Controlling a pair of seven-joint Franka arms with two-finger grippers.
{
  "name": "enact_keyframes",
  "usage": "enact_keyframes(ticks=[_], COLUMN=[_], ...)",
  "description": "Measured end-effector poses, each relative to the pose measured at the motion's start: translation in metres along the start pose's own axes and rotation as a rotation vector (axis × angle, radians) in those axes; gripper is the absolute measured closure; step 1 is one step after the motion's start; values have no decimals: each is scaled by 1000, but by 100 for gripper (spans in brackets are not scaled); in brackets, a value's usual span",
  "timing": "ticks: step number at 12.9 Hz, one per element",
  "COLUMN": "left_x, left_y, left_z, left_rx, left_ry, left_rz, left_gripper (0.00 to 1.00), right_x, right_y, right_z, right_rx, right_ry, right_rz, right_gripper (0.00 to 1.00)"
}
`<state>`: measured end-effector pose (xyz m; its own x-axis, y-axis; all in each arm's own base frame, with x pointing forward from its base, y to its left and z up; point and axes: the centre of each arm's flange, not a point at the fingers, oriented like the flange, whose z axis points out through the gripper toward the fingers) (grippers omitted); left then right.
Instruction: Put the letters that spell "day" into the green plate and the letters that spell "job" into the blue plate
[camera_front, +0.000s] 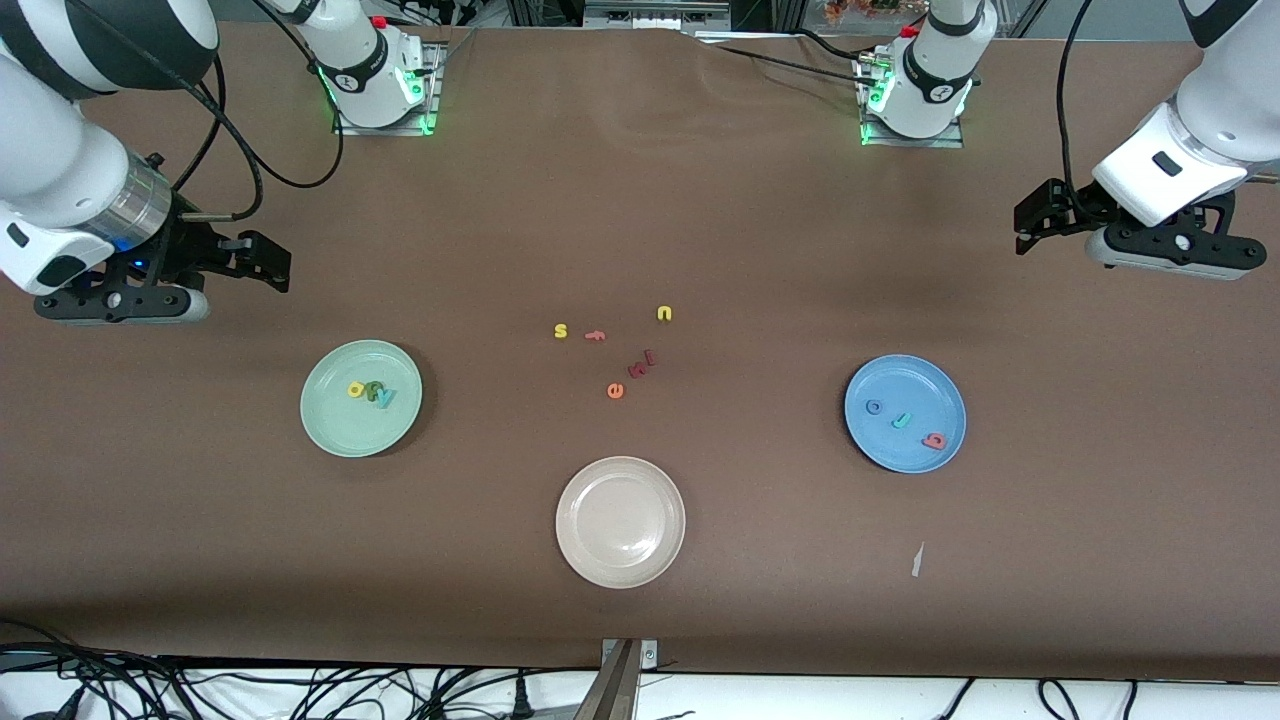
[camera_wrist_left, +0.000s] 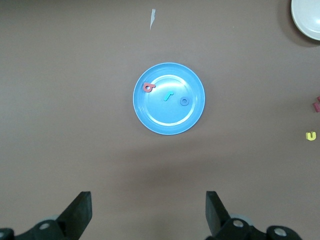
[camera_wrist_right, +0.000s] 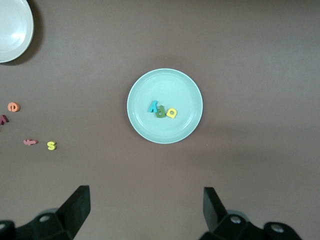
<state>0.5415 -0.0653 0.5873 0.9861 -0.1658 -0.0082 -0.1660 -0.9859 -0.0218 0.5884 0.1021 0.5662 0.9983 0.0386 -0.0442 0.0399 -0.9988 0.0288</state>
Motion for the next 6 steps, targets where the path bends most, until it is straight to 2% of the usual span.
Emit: enact_keyframes(ticks=[6], left_x=[6], left_y=[-1], left_z=[6], left_rx=[-4], left_ry=[-10], left_rz=[1], left_gripper=[0], right_x=[0], right_y=[1], right_z=[1], right_rx=[-1], right_ry=[-4], right_rz=[2], right_gripper=[0])
